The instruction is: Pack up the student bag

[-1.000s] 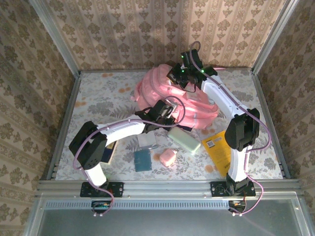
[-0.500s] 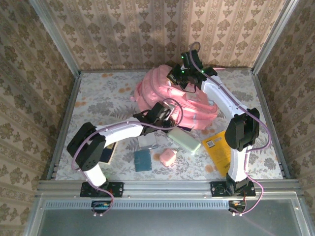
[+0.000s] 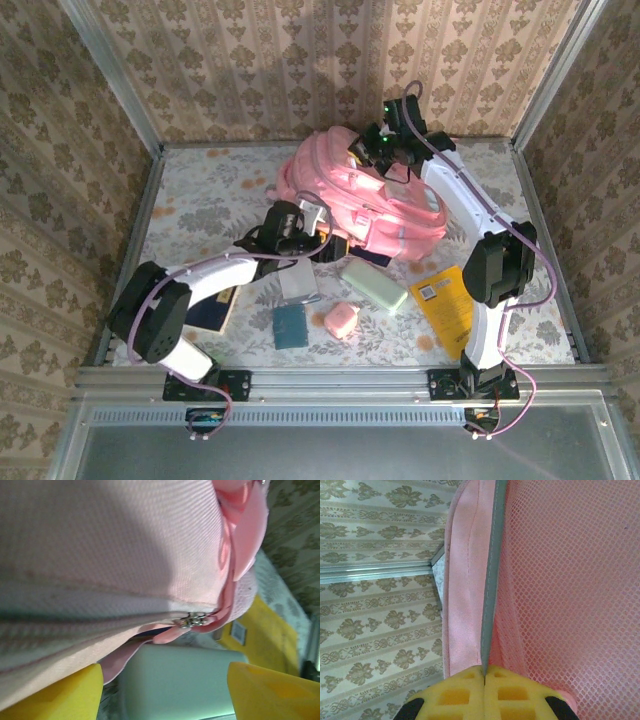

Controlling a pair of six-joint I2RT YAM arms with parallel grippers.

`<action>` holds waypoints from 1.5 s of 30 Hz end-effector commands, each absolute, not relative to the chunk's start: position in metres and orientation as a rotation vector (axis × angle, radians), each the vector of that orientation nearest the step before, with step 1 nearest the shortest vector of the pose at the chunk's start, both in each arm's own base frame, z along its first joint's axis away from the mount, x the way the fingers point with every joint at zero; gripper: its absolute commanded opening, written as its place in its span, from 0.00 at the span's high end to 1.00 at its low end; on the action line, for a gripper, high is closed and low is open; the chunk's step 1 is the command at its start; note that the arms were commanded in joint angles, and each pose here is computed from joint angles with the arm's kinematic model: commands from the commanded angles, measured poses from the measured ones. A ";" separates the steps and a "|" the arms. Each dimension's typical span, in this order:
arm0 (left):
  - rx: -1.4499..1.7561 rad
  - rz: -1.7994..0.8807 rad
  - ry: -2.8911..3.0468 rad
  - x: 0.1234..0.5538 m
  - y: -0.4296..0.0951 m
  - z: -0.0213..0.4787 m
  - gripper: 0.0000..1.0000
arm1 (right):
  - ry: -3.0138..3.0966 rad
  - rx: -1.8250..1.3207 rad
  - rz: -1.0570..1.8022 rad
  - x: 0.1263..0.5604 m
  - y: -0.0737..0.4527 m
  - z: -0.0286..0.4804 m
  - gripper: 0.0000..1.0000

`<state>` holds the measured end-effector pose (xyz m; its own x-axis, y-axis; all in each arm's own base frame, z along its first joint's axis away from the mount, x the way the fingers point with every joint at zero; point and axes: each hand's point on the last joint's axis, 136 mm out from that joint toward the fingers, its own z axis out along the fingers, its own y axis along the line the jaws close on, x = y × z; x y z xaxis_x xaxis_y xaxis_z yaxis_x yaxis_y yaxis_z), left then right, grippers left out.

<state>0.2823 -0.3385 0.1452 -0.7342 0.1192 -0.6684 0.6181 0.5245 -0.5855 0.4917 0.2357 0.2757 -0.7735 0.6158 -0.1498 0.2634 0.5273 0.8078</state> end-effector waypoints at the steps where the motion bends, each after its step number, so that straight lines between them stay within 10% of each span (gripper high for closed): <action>1: 0.602 -1.382 2.111 0.276 -0.361 0.164 0.30 | 2.188 0.602 1.342 0.475 0.246 0.362 1.00; 45: 0.609 -1.248 2.126 0.298 -0.387 0.146 0.27 | 2.138 0.659 1.461 0.469 0.246 0.382 1.00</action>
